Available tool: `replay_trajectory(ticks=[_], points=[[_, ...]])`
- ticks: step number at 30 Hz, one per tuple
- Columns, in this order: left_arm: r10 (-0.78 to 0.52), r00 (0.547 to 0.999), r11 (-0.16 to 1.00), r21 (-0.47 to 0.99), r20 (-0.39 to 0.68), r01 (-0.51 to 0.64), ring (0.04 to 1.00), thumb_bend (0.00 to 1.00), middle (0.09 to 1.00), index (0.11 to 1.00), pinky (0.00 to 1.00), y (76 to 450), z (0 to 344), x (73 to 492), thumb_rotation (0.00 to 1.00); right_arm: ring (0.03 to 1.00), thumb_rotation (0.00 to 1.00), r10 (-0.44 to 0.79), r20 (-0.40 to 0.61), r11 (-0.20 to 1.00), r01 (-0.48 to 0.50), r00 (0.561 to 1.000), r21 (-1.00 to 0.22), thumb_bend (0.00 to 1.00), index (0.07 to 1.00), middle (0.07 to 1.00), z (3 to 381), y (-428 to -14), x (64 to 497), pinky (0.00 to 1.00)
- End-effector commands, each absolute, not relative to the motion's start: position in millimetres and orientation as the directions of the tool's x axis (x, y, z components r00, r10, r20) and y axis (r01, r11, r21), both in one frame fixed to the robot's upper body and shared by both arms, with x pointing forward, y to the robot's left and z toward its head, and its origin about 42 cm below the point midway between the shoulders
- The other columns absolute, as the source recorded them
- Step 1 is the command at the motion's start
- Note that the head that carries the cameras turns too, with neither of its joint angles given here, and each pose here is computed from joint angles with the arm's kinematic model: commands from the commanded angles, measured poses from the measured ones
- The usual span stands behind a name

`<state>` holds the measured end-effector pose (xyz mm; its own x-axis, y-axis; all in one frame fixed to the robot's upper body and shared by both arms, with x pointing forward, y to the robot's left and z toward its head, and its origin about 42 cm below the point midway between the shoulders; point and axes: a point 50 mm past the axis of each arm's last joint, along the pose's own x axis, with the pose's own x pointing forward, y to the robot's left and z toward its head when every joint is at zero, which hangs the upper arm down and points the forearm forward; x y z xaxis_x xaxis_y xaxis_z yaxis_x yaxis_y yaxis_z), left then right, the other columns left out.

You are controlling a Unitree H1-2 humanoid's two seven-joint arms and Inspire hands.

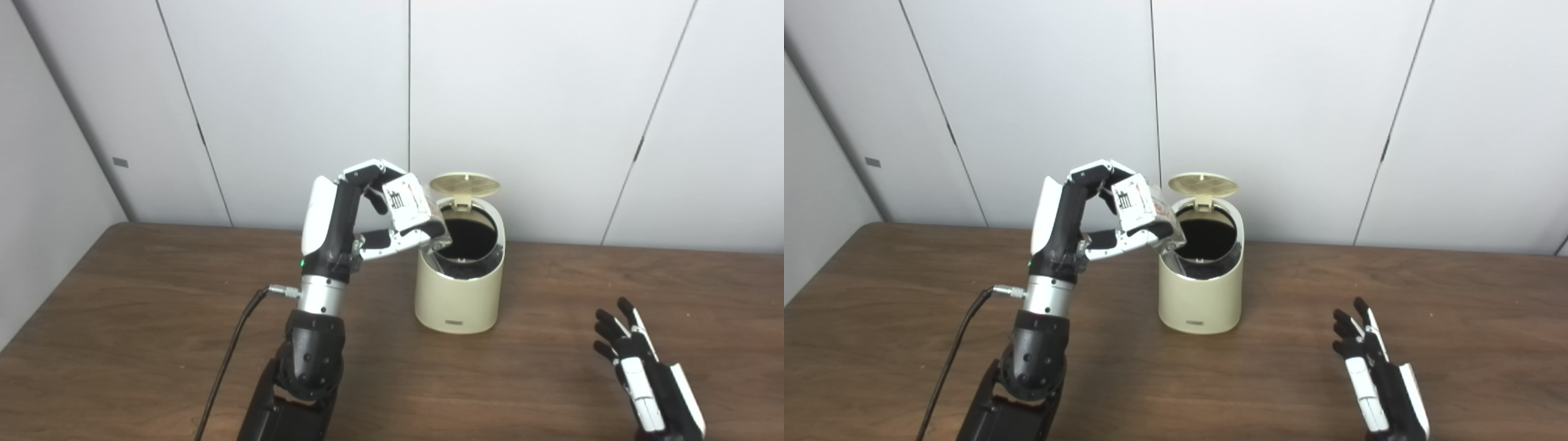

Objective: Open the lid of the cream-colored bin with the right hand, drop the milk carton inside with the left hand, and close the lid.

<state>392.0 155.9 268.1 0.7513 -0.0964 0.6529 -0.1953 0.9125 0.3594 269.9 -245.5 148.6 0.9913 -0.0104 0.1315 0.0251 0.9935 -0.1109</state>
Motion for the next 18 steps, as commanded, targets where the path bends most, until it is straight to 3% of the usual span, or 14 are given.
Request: replay_trajectory(ticks=[1, 18], points=[[-0.088, 0.668, 0.923, 0.312, 0.739, -0.223, 0.439, 0.48, 0.498, 0.482, 0.34, 148.6, 291.5, 396.6, 0.00, 0.921, 0.90, 0.009, 0.192, 0.995, 0.010, 0.981, -0.097, 0.63, 0.999, 0.918, 164.4, -240.8, 274.2, 0.88], [-0.085, 0.677, 0.920, 0.319, 0.731, -0.228, 0.420, 0.48, 0.500, 0.497, 0.34, 143.3, 266.2, 421.8, 0.00, 0.937, 0.92, 0.030, 0.189, 0.997, -0.015, 0.982, -0.079, 0.60, 1.000, 0.931, 168.4, -226.8, 274.3, 0.90]])
